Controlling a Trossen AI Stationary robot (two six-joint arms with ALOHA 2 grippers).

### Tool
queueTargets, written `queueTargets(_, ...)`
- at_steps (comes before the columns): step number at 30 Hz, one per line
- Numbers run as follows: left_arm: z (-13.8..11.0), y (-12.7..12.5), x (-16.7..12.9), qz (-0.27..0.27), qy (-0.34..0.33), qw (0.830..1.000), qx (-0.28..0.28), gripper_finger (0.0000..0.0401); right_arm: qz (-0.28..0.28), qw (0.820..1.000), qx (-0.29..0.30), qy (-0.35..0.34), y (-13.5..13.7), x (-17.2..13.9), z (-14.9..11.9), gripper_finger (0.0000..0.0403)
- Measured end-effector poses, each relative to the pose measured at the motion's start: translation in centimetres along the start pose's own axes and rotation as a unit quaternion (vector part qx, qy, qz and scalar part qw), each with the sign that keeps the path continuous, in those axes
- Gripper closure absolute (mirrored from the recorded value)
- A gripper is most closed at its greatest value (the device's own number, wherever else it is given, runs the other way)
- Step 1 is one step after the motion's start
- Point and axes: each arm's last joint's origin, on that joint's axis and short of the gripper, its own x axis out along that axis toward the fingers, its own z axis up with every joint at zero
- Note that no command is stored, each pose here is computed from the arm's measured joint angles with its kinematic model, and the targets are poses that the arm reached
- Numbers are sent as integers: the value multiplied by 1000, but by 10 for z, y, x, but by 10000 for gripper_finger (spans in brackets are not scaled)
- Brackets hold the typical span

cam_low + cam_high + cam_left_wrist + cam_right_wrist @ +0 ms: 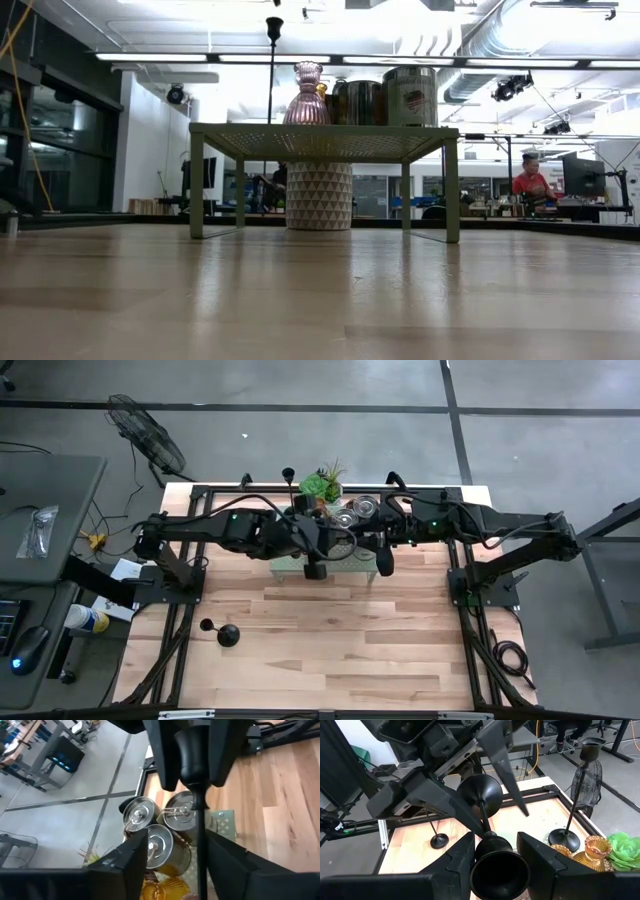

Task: Pick & Place candle stick holders
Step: Put the right black candle holder on the shelf

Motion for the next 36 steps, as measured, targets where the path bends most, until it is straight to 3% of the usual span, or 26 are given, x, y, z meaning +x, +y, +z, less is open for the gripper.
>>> queueTargets(18, 0, -2, 0, -38, -5, 999, -3, 386, 3, 1000, 0, -7, 0, 0, 1, 281)
queueTargets(29, -1, -3, 0, -41, 1, 999, -14, 393, 4, 1000, 3, -4, 0, 0, 1, 278)
queueTargets(36, -3, -3, 1, -45, 9, 999, -19, 394, 11, 1000, 12, -2, 1, -1, 1, 221)
